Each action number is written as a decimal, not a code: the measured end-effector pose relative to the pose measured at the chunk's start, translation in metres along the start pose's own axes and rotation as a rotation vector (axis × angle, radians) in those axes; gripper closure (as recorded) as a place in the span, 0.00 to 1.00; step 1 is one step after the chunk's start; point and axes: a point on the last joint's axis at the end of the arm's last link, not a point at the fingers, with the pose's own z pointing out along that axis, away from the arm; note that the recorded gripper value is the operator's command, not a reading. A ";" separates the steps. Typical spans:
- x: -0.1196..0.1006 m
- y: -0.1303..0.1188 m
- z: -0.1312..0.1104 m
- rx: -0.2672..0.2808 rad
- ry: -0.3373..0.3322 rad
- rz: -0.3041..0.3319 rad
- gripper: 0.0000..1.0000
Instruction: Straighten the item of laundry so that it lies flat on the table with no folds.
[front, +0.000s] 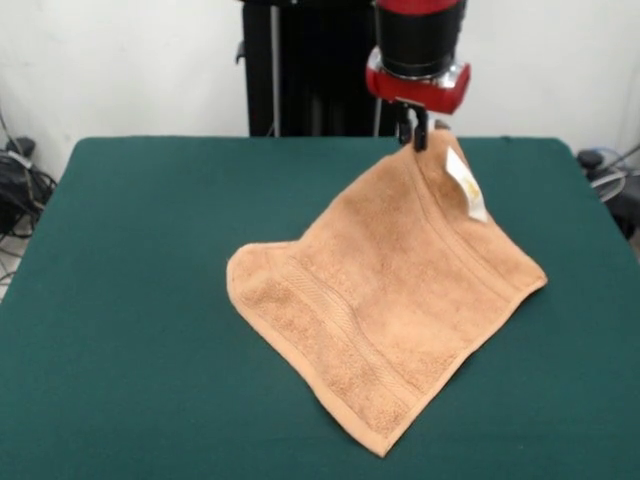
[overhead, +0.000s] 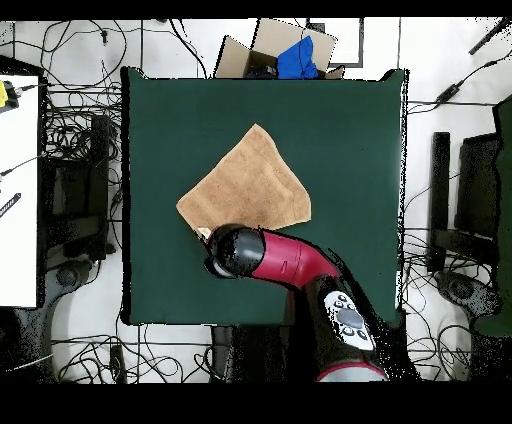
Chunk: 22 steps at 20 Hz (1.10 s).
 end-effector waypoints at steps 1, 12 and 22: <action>0.000 -0.001 0.003 0.001 0.003 0.001 1.00; -0.002 -0.006 0.045 0.000 0.025 0.016 0.00; -0.002 -0.010 0.050 0.001 0.035 0.024 0.00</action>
